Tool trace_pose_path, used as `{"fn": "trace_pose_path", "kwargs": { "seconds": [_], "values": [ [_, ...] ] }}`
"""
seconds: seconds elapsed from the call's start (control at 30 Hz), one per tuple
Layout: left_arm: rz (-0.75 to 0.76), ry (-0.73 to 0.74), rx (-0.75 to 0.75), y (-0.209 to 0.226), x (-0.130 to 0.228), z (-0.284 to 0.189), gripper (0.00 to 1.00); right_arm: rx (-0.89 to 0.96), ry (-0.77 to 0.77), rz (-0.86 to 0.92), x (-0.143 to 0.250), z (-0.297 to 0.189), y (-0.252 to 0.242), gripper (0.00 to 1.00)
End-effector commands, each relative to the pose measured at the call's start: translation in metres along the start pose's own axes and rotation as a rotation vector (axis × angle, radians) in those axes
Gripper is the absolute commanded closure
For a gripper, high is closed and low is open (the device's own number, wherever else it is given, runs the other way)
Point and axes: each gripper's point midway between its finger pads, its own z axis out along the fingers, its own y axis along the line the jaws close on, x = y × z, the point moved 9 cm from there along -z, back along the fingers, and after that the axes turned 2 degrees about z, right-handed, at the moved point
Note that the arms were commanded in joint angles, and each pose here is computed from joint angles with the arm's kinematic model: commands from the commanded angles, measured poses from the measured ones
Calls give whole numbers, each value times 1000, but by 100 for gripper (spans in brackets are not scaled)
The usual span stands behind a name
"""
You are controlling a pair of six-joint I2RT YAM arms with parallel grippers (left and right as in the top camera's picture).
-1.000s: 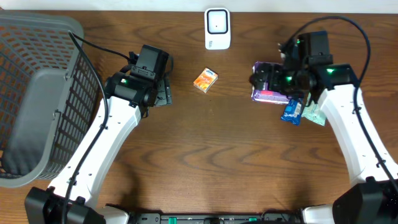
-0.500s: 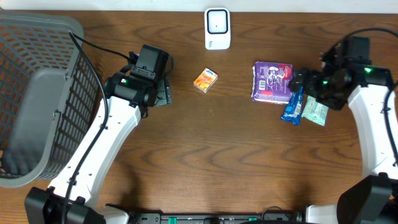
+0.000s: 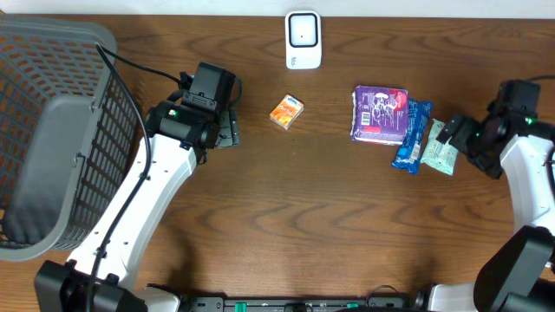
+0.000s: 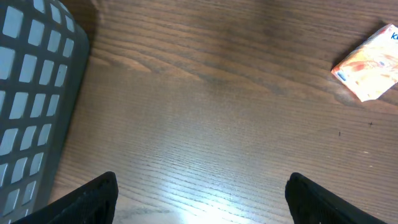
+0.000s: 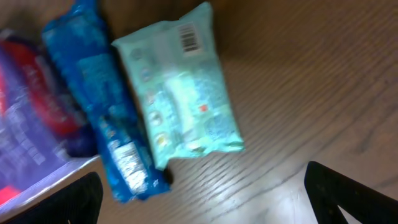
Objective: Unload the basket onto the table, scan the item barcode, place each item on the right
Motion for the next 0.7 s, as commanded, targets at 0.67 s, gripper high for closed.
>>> {"fn": "trace_pose_path", "kwargs": {
  "seconds": [0.67],
  "values": [
    [-10,-7,-20,1,-2,0,14,-160,89,-30,10,83,-11,14]
  ]
}}
